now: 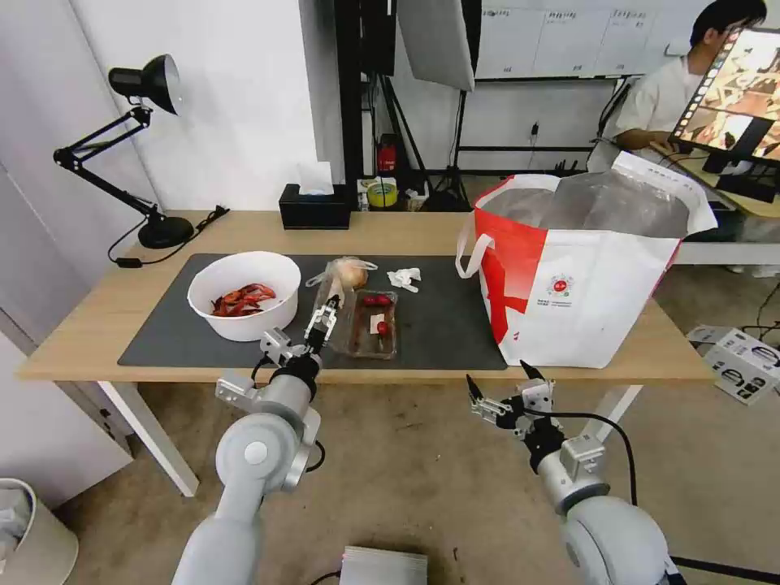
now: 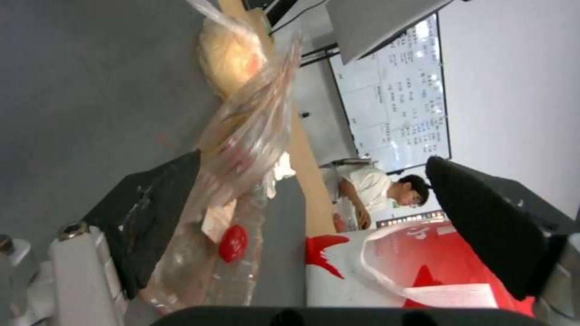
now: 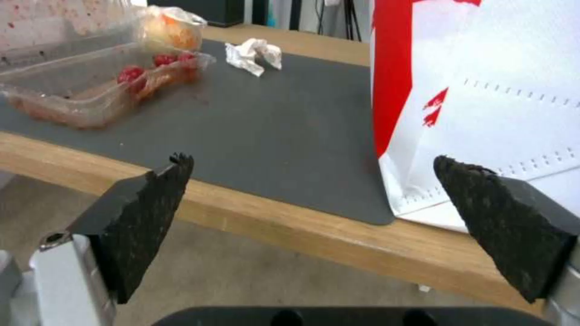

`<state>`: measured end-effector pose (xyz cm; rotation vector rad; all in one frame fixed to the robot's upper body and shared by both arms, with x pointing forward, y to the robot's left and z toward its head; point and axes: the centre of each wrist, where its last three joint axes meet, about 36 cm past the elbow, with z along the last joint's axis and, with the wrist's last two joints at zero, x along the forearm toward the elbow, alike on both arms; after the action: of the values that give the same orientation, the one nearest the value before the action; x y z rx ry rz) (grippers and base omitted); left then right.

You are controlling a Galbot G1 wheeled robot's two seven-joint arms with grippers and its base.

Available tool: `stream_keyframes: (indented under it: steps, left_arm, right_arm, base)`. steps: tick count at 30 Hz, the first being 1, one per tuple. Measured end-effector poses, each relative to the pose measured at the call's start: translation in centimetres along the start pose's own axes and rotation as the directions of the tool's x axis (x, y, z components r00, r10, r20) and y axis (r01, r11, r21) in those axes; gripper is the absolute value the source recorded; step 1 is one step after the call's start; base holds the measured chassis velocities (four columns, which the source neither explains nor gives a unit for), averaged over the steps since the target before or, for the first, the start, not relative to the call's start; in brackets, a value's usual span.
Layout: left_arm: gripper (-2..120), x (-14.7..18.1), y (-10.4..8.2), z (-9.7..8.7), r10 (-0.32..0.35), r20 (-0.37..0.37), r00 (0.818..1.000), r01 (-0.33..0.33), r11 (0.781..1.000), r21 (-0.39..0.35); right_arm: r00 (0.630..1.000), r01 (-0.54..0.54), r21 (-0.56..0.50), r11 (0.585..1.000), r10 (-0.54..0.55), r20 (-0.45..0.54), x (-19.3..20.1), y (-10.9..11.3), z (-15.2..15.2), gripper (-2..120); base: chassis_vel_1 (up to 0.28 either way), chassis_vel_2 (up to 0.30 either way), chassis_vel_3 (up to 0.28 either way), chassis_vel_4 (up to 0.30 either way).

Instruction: Pick up the trash from the table and place it into the takeout bag.

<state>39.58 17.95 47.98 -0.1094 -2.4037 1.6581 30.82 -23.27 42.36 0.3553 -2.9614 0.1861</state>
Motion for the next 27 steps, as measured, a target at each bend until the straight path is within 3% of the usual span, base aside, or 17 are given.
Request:
stream_keyframes:
  steps: [18, 27]
  left_arm:
    - [100, -0.5, -0.7, 0.5, 0.032, -0.020, 0.999, -0.032, 0.999, 0.010]
    - [100, -0.5, -1.3, 2.5, 0.047, -0.065, 0.997, -0.046, 0.999, 0.017]
  right_arm:
    - [1.000, -0.008, 0.003, 1.000, 0.008, 0.001, 0.0, -0.3, -0.1, 100]
    - [1.000, -0.023, -0.001, 1.000, 0.023, 0.001, 0.1, -0.5, 0.0, 100]
  base:
    - [0.000, 0.000, 0.000, 0.000]
    - [0.000, 0.000, 0.000, 0.000]
